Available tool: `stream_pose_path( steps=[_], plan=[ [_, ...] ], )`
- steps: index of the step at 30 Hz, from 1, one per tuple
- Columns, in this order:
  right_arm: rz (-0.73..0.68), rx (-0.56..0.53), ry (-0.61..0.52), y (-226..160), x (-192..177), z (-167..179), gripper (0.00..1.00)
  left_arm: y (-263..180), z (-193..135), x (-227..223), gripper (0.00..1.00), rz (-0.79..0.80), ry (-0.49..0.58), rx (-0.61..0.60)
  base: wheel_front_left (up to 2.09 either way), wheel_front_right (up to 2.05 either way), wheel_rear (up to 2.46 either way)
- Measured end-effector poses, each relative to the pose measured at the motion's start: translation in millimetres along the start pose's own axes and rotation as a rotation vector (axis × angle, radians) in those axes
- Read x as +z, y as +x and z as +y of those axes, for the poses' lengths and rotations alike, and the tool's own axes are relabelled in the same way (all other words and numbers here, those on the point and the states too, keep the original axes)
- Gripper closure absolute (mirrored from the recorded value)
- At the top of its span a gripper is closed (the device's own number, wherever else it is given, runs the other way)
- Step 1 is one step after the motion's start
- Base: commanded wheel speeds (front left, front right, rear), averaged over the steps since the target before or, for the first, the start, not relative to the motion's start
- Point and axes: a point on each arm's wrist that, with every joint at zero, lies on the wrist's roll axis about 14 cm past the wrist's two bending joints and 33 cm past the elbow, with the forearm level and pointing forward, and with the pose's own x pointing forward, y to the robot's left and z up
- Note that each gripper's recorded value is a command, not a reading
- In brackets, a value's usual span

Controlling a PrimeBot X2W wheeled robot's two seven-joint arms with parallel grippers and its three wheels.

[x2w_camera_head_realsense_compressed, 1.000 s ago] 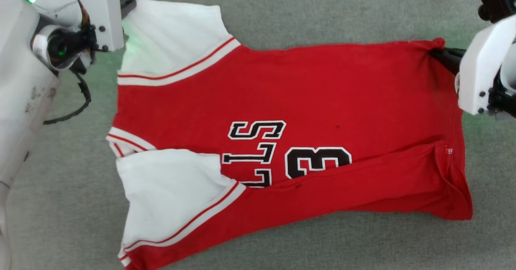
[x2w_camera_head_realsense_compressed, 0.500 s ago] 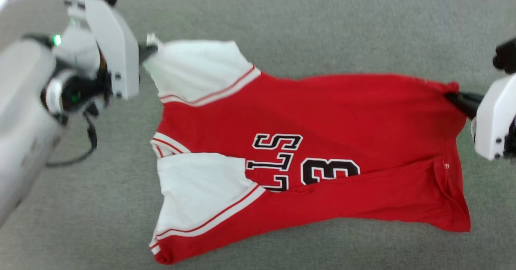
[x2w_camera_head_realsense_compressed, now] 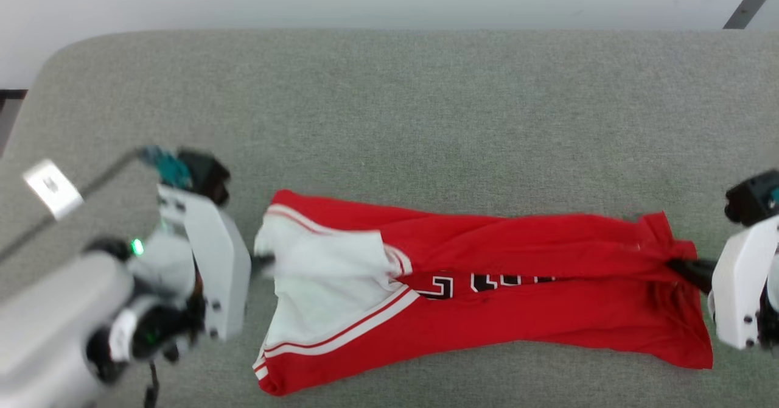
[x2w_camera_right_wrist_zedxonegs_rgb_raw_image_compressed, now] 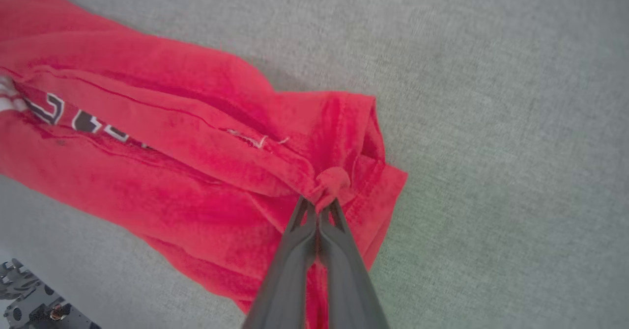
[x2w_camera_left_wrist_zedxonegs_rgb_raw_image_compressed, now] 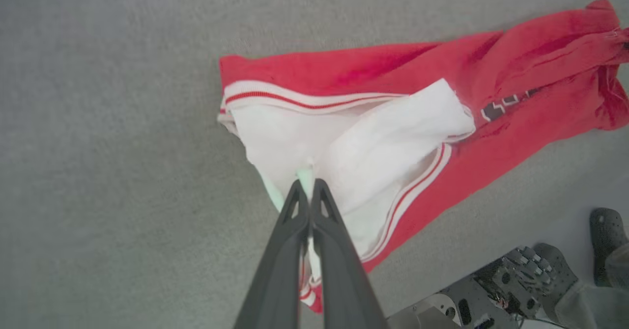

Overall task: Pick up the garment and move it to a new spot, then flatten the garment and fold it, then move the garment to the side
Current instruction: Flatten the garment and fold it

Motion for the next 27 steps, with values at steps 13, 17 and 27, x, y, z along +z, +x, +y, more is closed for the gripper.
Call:
stream_pose_path(
  steps=[13, 17, 27],
  plan=[
    [0.081, 0.022, 0.057, 2.3, -33.0, 11.0, 1.00, 26.5, -4.8, -50.2, 1.00, 0.098, -0.082, -0.053, 0.00, 0.00, 0.00],
    [0.084, 0.015, 0.060, -1.1, -32.4, 10.3, 1.00, 26.1, -1.4, -47.8, 0.55, 0.089, -0.080, -0.049, 0.00, 0.00, 0.00],
    [0.049, 0.002, 0.050, -12.3, -21.7, 12.6, 0.00, 12.0, -1.7, -37.8, 0.00, 0.016, -0.086, -0.042, 0.00, 0.00, 0.00]
  ],
)
